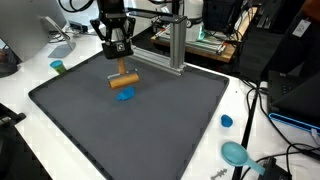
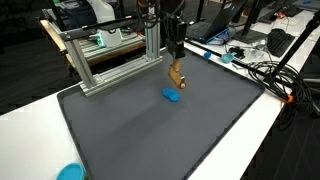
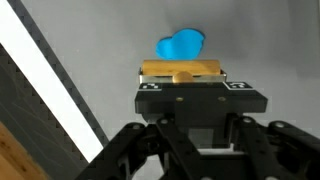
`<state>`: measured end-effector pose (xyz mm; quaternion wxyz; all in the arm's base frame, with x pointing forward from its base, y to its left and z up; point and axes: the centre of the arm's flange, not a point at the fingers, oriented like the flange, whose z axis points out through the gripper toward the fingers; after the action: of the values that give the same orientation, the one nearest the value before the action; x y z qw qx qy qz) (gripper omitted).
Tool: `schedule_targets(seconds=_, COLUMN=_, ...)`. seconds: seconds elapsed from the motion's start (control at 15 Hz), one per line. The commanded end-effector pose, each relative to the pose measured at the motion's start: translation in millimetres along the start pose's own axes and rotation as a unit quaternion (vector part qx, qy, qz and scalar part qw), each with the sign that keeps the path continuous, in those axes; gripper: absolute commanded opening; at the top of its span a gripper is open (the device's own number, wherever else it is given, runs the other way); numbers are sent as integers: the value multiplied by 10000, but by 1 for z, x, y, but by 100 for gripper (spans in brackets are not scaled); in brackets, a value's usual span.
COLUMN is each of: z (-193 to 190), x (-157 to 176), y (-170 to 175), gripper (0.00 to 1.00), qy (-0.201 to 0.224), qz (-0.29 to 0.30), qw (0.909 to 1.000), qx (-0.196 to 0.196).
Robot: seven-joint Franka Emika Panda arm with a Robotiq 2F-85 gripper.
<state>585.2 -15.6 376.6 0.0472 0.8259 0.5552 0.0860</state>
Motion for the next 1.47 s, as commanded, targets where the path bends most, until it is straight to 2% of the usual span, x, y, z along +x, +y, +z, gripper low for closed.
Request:
schedule_targets(seconds=0.0, z=-4, x=-8, y=12, gripper=22, qy=87, qz=-517, qw=9982, qx=281)
schedule_targets(seconds=0.07, z=3, x=-5, y=1, gripper=22, qy=-9, qz=-340, qw=9994, qx=103)
schedule_targets(seconds=0.13, z=5, x=-6, y=1, gripper=47, qy=-17, qz=-355, qw=9993, qx=143)
schedule_targets(seconds=0.2, z=7, x=-6, y=0, gripper=47, qy=-24, qz=-351, qw=9993, qx=162)
schedule_targets(seconds=0.27, z=8, x=-6, y=0, gripper=22, qy=-27, qz=-352, qw=9992, qx=175)
schedule_targets(seconds=0.67, z=37, x=4, y=-4, gripper=22, qy=-181, qz=-1008, qw=9944, qx=266)
schedule_targets(seconds=0.93, z=51, x=14, y=-3, gripper=22, qy=-202, qz=-1121, qw=9928, qx=369)
schedule_targets(seconds=1.2, z=54, x=27, y=16, gripper=22, qy=-185, qz=-1146, qw=9919, qx=511)
schedule_targets(seconds=1.4, z=46, x=29, y=39, gripper=22, qy=-399, qz=-1269, qw=9884, qx=731)
